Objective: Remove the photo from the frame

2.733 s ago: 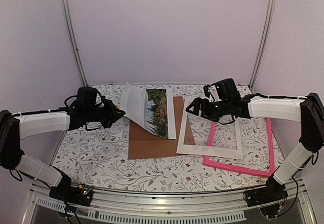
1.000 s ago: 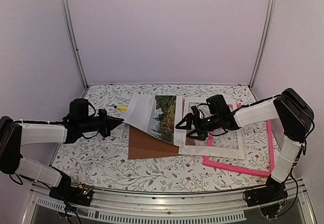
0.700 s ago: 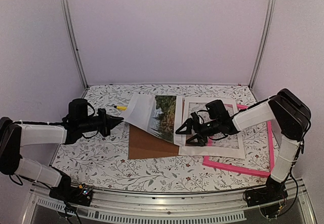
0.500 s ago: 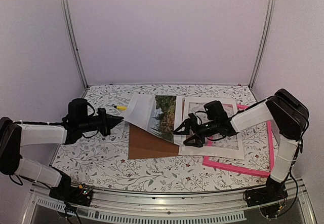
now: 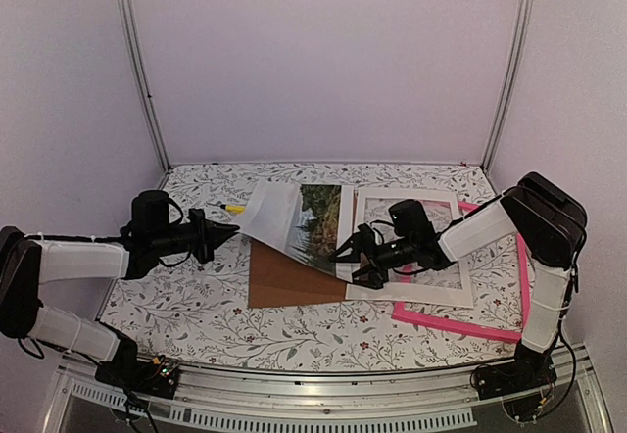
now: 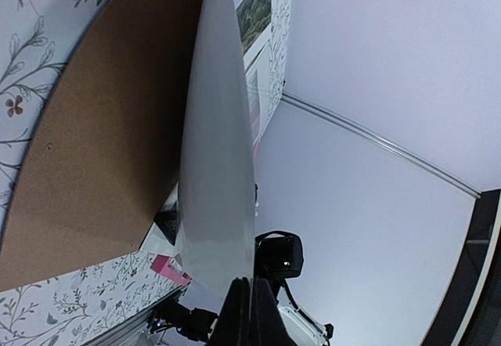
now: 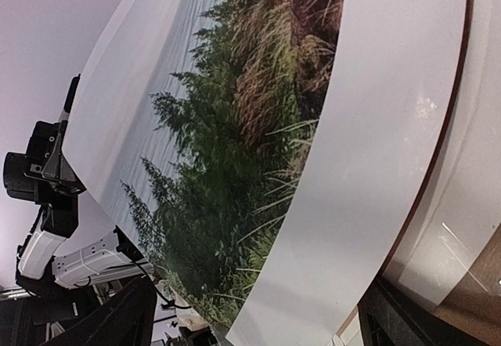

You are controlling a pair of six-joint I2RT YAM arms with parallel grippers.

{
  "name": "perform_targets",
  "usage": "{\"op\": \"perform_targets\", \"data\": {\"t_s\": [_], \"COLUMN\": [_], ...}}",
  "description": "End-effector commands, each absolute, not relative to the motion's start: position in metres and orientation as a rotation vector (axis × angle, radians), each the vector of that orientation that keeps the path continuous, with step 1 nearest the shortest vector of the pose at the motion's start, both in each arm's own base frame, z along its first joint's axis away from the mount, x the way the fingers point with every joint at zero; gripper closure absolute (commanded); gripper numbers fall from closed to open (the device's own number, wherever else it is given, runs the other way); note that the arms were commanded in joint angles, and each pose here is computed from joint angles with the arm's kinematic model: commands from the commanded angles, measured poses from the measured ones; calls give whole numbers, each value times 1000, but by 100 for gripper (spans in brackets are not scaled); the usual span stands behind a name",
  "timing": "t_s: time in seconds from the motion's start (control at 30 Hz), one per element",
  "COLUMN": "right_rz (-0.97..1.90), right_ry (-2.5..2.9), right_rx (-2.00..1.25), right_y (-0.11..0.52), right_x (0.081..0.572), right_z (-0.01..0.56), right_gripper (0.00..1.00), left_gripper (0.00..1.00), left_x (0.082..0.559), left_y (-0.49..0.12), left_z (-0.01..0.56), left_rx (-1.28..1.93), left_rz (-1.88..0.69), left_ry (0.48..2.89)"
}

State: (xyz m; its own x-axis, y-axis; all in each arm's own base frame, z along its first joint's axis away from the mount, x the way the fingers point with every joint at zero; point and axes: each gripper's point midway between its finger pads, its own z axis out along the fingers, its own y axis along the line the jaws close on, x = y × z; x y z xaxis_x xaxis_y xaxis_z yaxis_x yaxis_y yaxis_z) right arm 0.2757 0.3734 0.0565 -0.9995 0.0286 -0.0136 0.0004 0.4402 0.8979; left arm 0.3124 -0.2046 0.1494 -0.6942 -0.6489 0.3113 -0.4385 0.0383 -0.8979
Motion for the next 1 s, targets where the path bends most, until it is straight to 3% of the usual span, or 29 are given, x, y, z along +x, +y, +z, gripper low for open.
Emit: {"op": "perform_targets", "data": {"t_s": [0.0,0.3,0.53,0.8,0.97], "right_rz": [1678,1691,1662,1438,1258], "right_ry": [2620,2609,2620,2644,2659], "right_rx": [28,35,36,-23,-71], "right_y": [382,390,391,382,372], "right_x": [281,290,295,309,319], "right_z": [61,64,62,66,68], "right_gripper": [11,34,64,90,100], "left_gripper": [100,100,100,92,91], "left_x": [310,302,295,290,283], "left_y": [-203,-204,-204,-209,-208], "left_z": [156,149,142,130,117], "left_rx": [-1082,-1054,-1023,-787,-664], "left_rz": [-1740,-1729,-1689,-1555,-1456], "left_ry": [2111,2166,2231,2404,2473]}}
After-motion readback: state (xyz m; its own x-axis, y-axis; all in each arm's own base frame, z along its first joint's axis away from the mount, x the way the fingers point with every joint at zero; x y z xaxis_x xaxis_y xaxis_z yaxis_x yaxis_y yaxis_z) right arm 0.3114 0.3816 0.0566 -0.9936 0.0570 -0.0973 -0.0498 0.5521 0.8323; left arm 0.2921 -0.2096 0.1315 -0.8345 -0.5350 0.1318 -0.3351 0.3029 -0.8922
